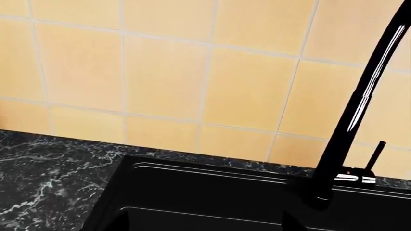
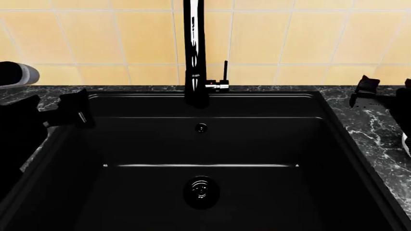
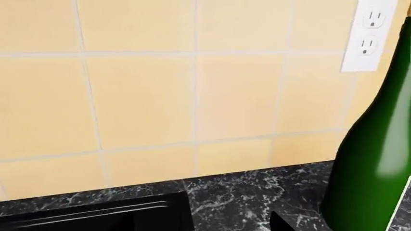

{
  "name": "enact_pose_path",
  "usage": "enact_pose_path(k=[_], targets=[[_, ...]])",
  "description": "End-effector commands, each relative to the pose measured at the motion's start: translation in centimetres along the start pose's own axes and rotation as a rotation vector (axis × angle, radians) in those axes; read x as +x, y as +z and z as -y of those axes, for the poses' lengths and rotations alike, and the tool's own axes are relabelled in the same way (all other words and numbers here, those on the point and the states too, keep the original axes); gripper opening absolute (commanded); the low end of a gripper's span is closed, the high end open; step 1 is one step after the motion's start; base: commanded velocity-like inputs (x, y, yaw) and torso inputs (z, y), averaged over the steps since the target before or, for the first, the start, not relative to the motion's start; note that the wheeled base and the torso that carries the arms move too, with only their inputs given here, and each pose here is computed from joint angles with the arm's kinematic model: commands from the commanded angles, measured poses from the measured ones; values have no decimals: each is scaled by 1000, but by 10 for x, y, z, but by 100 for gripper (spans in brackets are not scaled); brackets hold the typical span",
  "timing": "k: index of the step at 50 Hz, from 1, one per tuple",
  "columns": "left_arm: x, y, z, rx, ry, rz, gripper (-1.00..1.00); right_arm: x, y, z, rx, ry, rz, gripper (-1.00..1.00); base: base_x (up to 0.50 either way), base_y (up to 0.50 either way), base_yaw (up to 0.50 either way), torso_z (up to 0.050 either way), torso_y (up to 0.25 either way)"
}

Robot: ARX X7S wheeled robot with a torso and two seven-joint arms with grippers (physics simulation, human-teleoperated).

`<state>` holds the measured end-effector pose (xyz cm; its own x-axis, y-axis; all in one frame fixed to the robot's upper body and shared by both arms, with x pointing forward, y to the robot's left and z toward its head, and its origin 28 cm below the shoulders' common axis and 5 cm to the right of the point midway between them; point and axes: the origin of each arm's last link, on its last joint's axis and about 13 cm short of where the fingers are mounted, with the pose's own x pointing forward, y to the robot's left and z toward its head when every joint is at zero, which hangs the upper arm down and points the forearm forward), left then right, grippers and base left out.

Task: Pick the cup and bowl from the sink and place them on the counter for drying.

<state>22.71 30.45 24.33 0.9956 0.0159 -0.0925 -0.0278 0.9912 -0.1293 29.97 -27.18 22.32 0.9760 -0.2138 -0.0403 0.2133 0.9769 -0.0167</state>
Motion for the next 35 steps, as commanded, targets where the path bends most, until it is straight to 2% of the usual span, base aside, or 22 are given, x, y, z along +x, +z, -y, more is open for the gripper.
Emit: enact_pose_path(k=[1, 14, 15, 16, 19, 25, 26, 28, 29, 35], targets=[[0, 4, -2, 7, -2, 8, 100, -2, 2, -12, -6, 89, -9, 100, 0, 0, 0, 0, 0], [-1, 5, -1, 7, -6, 15, 100, -8, 10, -25, -5, 206, 4, 100, 0, 0, 0, 0, 0], [0, 5, 0, 7, -7, 15, 100, -9, 11, -26, -1, 208, 7, 100, 0, 0, 0, 0, 0], [0, 5, 0, 8, -7, 14, 100, -9, 15, -26, 46, 202, 24, 100, 0, 0, 0, 0, 0], [0, 5, 1, 9, -8, 13, 100, -10, 19, -27, 0, 222, 26, 100, 0, 0, 0, 0, 0], [0, 7, 0, 12, 0, 24, 100, -11, 29, -30, 17, 238, 18, 100, 0, 0, 0, 0, 0], [0, 8, 1, 67, -1, 20, 100, -11, 31, -31, 42, 224, 7, 100, 0, 0, 0, 0, 0], [1, 9, 4, 125, -8, 26, 100, -13, 35, -35, -3, 236, -2, 100, 0, 0, 0, 0, 0], [1, 11, 5, 110, -9, 26, 100, -13, 37, -36, 4, 235, -3, 100, 0, 0, 0, 0, 0], [3, 15, 9, 177, -34, 43, 100, -16, 48, -47, -8, 270, -29, 100, 0, 0, 0, 0, 0]])
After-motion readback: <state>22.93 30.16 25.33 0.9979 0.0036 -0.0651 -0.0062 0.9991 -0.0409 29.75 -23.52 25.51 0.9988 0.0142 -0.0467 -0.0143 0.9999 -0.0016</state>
